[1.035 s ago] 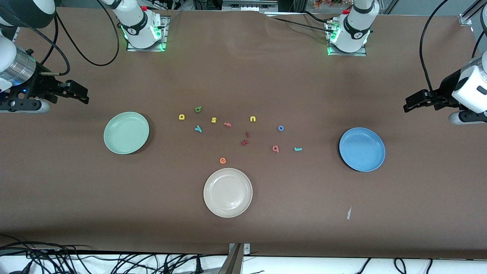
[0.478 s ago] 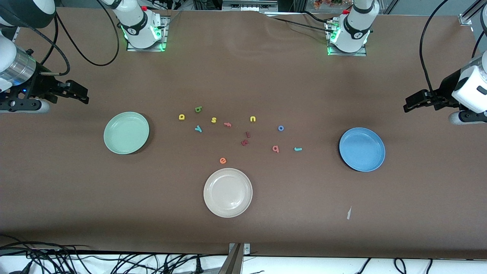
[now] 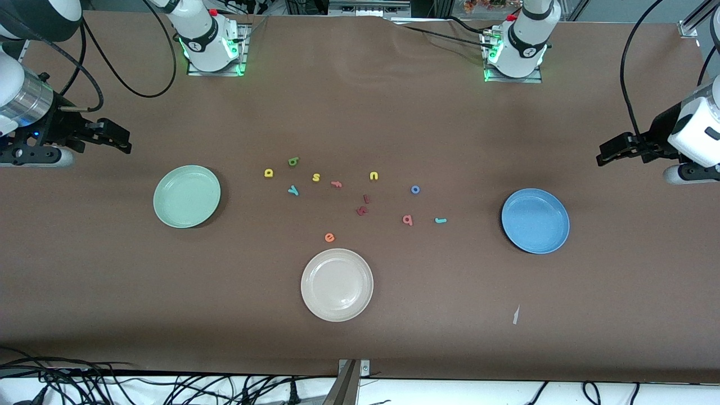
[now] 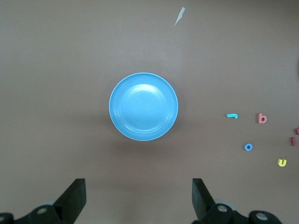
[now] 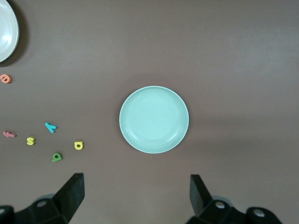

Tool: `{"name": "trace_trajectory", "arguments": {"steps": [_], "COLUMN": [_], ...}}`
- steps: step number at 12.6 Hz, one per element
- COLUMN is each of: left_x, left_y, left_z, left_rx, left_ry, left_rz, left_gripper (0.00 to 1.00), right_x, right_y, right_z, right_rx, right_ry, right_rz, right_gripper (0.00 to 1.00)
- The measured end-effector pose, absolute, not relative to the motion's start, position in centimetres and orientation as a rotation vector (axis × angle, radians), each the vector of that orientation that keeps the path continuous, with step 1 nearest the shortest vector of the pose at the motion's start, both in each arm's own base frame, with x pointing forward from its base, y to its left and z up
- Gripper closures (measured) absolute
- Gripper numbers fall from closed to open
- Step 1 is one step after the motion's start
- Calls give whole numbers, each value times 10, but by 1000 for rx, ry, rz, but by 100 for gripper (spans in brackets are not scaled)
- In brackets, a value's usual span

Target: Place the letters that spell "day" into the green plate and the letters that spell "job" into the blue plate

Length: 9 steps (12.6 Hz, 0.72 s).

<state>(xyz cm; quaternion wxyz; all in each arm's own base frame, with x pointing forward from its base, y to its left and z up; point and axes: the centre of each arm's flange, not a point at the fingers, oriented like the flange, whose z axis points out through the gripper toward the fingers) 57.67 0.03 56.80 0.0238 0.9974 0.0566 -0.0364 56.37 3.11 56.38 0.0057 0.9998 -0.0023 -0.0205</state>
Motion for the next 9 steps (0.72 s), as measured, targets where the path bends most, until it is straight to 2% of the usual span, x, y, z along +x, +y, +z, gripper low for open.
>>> {"name": "trace_trajectory", "arguments": {"steps": [9], "left_x": [579], "left_y": [2], "left_z": [569], "left_rx": [3087], "left_ry": [181], "left_rz": [-86], "left_gripper": [0], "right_x": [564], "right_y": [31], "right_z": [564], "right_rx": [3129], "right_ry": [-7], "right_rz": [-64], "right_gripper": [0]}}
